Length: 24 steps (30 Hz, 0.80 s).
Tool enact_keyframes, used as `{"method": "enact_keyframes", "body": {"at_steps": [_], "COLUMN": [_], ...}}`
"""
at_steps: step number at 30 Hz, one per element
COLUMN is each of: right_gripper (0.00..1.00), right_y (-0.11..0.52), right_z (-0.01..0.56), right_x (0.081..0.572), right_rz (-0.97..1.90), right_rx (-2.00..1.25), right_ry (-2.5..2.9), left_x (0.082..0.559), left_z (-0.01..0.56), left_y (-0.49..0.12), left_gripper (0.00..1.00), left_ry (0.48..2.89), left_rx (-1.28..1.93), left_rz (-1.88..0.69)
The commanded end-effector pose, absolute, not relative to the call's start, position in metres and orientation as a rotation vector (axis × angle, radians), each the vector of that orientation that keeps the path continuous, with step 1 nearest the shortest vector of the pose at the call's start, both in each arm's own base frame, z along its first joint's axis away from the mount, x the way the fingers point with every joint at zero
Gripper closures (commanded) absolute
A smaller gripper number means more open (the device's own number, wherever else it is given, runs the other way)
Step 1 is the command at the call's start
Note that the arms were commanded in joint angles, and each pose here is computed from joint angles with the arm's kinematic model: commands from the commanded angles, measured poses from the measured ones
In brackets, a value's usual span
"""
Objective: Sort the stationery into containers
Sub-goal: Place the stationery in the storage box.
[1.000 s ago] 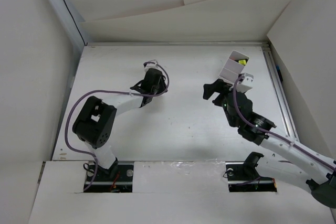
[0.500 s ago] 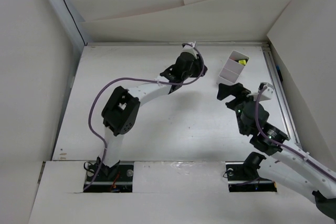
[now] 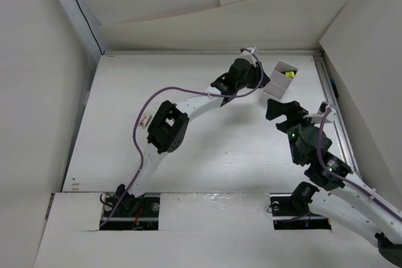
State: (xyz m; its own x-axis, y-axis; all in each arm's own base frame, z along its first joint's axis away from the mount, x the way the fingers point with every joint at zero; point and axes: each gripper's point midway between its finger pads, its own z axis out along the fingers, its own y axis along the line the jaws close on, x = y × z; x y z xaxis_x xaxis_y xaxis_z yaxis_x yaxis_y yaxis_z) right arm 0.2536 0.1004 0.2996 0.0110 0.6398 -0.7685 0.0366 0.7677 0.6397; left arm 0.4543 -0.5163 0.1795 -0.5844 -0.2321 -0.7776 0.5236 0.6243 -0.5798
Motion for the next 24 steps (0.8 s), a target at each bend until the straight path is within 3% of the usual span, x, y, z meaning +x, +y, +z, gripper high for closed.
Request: {"method": "enact_keyframes", "body": {"at_steps": [1,11,24], "right_gripper": [0.00,0.00,0.00], "right_y": [0.100,0.099,0.106], "right_z": [0.301,0.309,0.309], "right_x": [0.256,0.252,0.252], "right_rz": [0.523,0.561,0.579], "right_rx": [0.581,0.577,0.546], "right_ry": [1.491,1.472,1.485], "left_x": [0.444,0.447,0.451], "left_z": [0.217,0.202,0.195], "left_y": [-0.547,-0.567,-0.571], "left_gripper": [0.81,0.76,0.54], "left_ry": [1.838,1.836,1.828], "left_rx": [0.288,0.299,0.290], "left_rz": [-1.147,-1.172,-1.183]}}
